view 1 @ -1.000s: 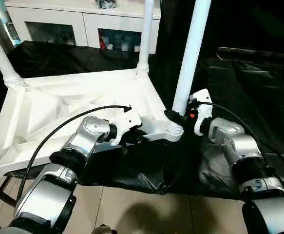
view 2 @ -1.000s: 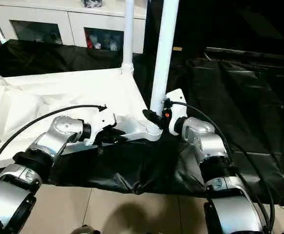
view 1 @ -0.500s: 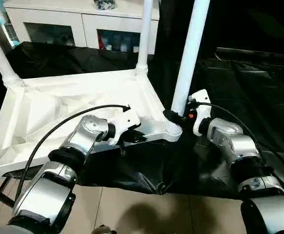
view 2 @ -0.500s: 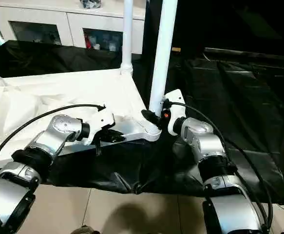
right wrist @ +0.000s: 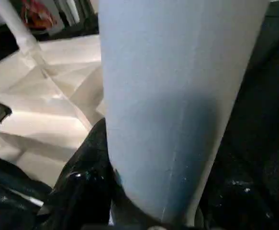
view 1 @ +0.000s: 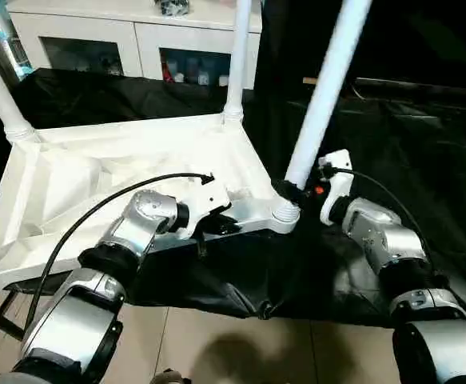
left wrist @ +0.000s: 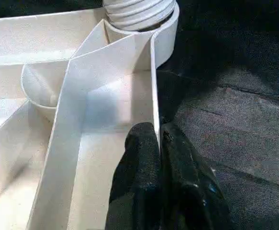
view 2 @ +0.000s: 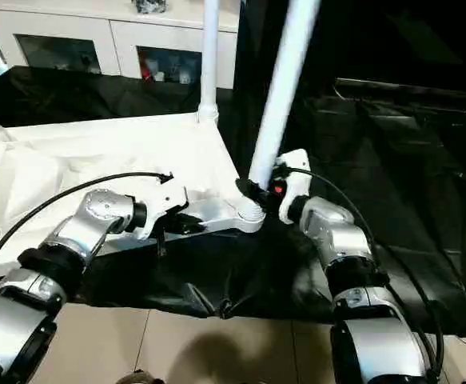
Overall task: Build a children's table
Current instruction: Insert table leg to table base
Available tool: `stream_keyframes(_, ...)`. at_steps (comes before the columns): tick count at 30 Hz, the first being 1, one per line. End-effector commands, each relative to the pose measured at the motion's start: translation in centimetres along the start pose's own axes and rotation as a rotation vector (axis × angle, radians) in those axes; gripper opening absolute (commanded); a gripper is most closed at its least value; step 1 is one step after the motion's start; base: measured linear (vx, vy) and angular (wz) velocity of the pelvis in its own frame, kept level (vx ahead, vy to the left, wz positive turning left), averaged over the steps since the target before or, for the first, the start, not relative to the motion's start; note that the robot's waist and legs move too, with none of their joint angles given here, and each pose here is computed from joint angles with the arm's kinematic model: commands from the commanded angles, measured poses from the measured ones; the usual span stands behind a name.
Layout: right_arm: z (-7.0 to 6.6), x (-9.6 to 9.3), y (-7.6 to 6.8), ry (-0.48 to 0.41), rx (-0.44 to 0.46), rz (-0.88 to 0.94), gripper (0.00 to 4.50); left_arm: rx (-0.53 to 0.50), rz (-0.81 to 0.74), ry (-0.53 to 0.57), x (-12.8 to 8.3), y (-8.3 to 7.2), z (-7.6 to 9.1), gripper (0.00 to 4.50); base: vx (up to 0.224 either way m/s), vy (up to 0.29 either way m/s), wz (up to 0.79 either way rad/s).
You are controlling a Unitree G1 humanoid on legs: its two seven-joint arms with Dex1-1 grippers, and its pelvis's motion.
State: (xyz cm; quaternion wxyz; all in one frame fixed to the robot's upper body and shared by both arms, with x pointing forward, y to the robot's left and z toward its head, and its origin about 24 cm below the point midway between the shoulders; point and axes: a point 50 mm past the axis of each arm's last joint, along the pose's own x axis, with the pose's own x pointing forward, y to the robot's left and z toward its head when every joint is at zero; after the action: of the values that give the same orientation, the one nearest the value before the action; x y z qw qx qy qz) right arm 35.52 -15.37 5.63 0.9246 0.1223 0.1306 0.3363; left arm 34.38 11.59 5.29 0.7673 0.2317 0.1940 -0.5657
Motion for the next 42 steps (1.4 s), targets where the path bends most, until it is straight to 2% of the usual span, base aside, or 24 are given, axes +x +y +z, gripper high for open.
stream_keyframes(1,-0.3,-0.6,-0.6,-0.035,0.043,-0.028,1.9,-0.024,-0.037,0.019,0.5,-0.9,-1.0,0.0,0.0,0.0,0.0)
stream_keyframes(2,-0.9,-1.0,-0.7,-0.043,0.07,-0.037,1.9,-0.026,-0.031,0.017,0.5,-0.9,-1.0,0.0,0.0,0.0,0.0)
stream_keyframes(3,-0.9,-1.0,-0.7,-0.043,0.07,-0.037,1.89,-0.026,-0.031,0.017,0.5,-0.9,-1.0,0.0,0.0,0.0,0.0)
stream_keyframes(12,-3.7,-2.2,-0.7,-0.08,0.152,-0.078,1.89,-0.018,0.028,0.006,0.6,-0.5,-0.8,0.0,0.0,0.0,0.0)
stream_keyframes(15,-4.2,-2.4,-0.5,-0.082,0.127,-0.091,1.89,-0.016,0.038,0.005,0.5,-0.3,-0.7,0.0,0.0,0.0,0.0)
stream_keyframes(20,-4.6,-2.5,0.2,-0.052,0.03,-0.088,1.89,-0.011,0.041,0.006,0.6,-0.3,-0.7,0.0,0.0,0.0,0.0)
stream_keyframes(25,-4.5,-2.4,0.9,-0.023,-0.039,-0.049,1.89,-0.005,0.038,0.009,0.6,-0.4,-0.7,0.0,0.0,0.0,0.0)
stream_keyframes(29,-4.1,-1.9,1.5,0.063,-0.142,-0.003,1.89,0.015,0.028,0.019,0.6,-0.5,-0.7,0.0,0.0,0.0,0.0)
stream_keyframes(32,-3.8,-1.4,1.7,0.122,-0.183,0.044,1.89,0.018,0.013,0.023,0.5,-0.6,-0.8,0.0,0.0,0.0,0.0)
stream_keyframes(42,-2.1,-0.7,1.6,0.223,-0.237,0.171,1.89,0.059,-0.053,0.049,0.1,-0.8,-0.7,0.0,0.0,0.0,0.0)
